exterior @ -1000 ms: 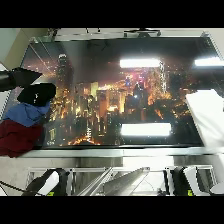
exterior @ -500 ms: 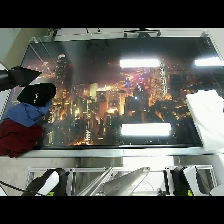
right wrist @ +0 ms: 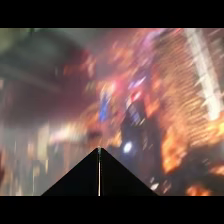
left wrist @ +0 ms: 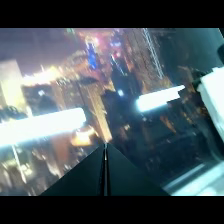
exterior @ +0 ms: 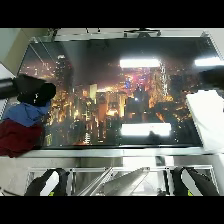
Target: Fold the shirts.
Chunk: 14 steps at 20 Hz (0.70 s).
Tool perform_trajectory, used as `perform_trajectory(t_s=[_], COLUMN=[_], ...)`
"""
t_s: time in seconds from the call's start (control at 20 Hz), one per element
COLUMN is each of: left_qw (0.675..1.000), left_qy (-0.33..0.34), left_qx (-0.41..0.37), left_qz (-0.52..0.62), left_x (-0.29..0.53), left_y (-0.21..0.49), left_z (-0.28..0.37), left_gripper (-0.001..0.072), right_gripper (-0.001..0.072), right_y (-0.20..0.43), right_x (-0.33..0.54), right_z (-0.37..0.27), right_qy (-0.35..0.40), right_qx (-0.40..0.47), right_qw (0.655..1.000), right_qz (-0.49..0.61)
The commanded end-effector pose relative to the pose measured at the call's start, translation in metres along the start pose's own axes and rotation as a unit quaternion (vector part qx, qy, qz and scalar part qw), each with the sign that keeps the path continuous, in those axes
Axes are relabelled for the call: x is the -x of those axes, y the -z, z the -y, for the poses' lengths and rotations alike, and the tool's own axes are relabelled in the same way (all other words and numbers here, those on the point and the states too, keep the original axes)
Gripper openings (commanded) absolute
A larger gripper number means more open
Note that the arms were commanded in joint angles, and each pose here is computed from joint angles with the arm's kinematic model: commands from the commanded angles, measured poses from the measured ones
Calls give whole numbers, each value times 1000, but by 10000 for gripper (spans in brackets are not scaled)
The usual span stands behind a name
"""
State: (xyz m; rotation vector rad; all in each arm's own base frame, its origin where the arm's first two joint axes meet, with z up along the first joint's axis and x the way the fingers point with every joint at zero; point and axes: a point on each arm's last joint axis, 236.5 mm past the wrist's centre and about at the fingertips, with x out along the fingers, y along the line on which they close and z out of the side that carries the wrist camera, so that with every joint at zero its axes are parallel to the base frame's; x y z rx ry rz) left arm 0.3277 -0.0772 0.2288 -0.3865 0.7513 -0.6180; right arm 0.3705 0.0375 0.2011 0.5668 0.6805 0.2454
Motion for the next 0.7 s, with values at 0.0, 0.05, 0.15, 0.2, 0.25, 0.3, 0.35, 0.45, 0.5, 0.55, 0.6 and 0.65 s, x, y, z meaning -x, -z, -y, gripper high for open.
perform_trajectory(t_s=[0.0, 0.05, 0.15, 0.2, 0.25, 0.3, 0.35, 0.45, 0.5, 0.55, 0.6, 0.65], left_qw=[999, 999, 998, 998, 998, 998, 998, 998, 998, 998, 998, 998], left_qy=[18, 20, 21, 21, 22, 23, 23, 26, 25, 25, 26, 26], left_qx=[31, 37, 44, 50, 52, 52, 51, 52, 52, 52, 52, 52], left_qz=[-29, -34, -37, -38, -40, -41, -41, -38, -38, -38, -38, -38], left_x=[-3, -5, -7, -7, -7, -7, -7, -7, -7, -7, -7, -7], left_y=[61, 79, 99, 106, 110, 112, 112, 111, 110, 110, 111, 111], left_z=[17, 20, 24, 24, 26, 27, 27, 28, 28, 28, 28, 28], left_gripper=[16, 16, 17, 16, 16, 16, 16, 16, 15, 16, 16, 16], right_gripper=[14, 14, 15, 15, 15, 15, 16, 15, 15, 15, 16, 15], right_y=[91, 110, 126, 127, 128, 129, 129, 130, 130, 130, 130, 130], right_x=[-38, -45, -54, -56, -57, -58, -59, -60, -61, -61, -61, -61], right_z=[-44, -48, -50, -50, -50, -49, -49, -48, -48, -47, -47, -47], right_qy=[-9, -14, -19, -19, -21, -20, -19, -18, -18, -18, -18, -18], right_qx=[94, 105, 109, 107, 104, 104, 103, 102, 102, 102, 102, 102], right_qw=[988, 984, 981, 981, 981, 980, 980, 980, 980, 980, 980, 980], right_qz=[-120, -141, -159, -162, -165, -167, -168, -169, -170, -170, -170, -170])
